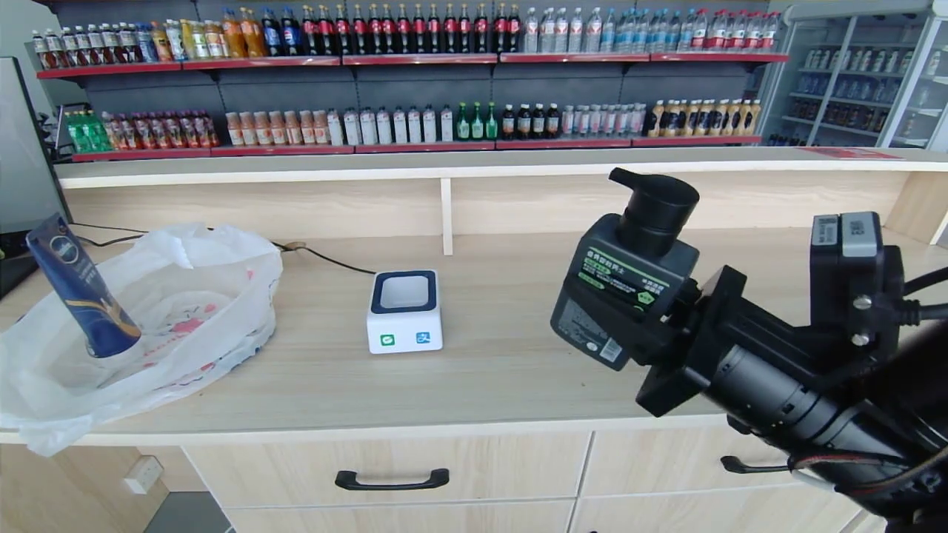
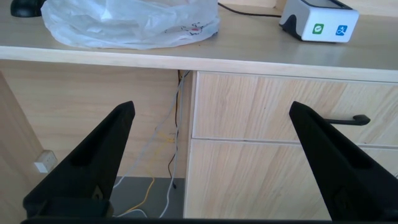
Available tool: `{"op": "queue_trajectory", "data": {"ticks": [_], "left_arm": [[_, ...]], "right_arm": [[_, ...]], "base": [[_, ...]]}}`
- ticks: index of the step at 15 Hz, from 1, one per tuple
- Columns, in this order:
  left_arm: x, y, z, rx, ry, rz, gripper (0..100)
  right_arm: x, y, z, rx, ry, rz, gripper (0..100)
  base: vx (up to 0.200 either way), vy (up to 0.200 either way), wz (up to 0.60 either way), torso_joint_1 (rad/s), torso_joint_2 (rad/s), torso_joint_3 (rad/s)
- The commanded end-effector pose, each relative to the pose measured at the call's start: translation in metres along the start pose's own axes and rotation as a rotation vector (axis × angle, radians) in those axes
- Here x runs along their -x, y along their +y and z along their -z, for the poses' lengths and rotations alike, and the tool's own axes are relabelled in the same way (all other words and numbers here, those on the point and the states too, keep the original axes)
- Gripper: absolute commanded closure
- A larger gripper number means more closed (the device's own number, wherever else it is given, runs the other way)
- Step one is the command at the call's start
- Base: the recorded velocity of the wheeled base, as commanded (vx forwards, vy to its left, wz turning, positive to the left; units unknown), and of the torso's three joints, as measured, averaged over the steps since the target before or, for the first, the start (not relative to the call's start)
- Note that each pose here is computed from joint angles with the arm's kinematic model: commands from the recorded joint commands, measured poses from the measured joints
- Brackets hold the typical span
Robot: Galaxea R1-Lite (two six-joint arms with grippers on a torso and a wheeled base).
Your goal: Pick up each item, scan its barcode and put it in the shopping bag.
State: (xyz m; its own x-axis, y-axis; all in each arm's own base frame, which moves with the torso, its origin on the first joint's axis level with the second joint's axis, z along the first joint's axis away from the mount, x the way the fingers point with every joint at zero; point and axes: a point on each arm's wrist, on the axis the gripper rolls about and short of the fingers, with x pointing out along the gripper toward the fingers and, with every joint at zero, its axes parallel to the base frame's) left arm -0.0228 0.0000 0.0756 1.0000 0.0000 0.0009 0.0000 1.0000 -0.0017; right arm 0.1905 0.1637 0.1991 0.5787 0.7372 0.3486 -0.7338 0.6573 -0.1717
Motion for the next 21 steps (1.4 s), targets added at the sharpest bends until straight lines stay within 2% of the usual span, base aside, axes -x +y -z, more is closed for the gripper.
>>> {"op": "queue_trajectory", "data": {"ticks": [1,3,4,13,15,19,21], "left_arm": [[0.000,0.000,0.000,0.000,0.001,0.000,0],[0.000,0.000,0.000,-0.002,-0.001,0.000,0],[0.000,0.000,0.000,-0.002,-0.001,0.000,0],[0.000,0.000,0.000,-0.002,-0.001,0.000,0],[0.000,0.000,0.000,-0.002,-0.001,0.002,0],[0.000,0.000,0.000,-0.006,-0.001,0.002,0],[0.000,0.000,0.000,-0.006,0.001,0.002,0]], "right_arm": [[0.001,-0.022,-0.004,0.052,-0.007,0.142,100],[-0.001,-0.027,-0.007,0.040,-0.016,0.263,100],[-0.002,-0.028,-0.009,0.034,-0.025,0.279,100],[0.003,-0.037,-0.004,0.027,-0.003,0.317,100],[0.003,-0.037,-0.003,0.019,0.001,0.318,100],[0.018,-0.047,-0.008,0.023,0.003,0.369,100],[0.020,-0.047,-0.008,0.024,0.003,0.371,100]], "base": [[0.000,0.000,0.00,0.000,0.00,0.000],[0.000,0.000,0.00,0.000,0.00,0.000],[0.000,0.000,0.00,0.000,0.00,0.000],[0.000,0.000,0.00,0.000,0.00,0.000],[-0.200,0.000,0.00,0.007,0.00,0.009],[0.000,0.000,0.00,0.000,0.00,0.000],[0.000,0.200,0.00,0.015,0.00,0.000]]}}
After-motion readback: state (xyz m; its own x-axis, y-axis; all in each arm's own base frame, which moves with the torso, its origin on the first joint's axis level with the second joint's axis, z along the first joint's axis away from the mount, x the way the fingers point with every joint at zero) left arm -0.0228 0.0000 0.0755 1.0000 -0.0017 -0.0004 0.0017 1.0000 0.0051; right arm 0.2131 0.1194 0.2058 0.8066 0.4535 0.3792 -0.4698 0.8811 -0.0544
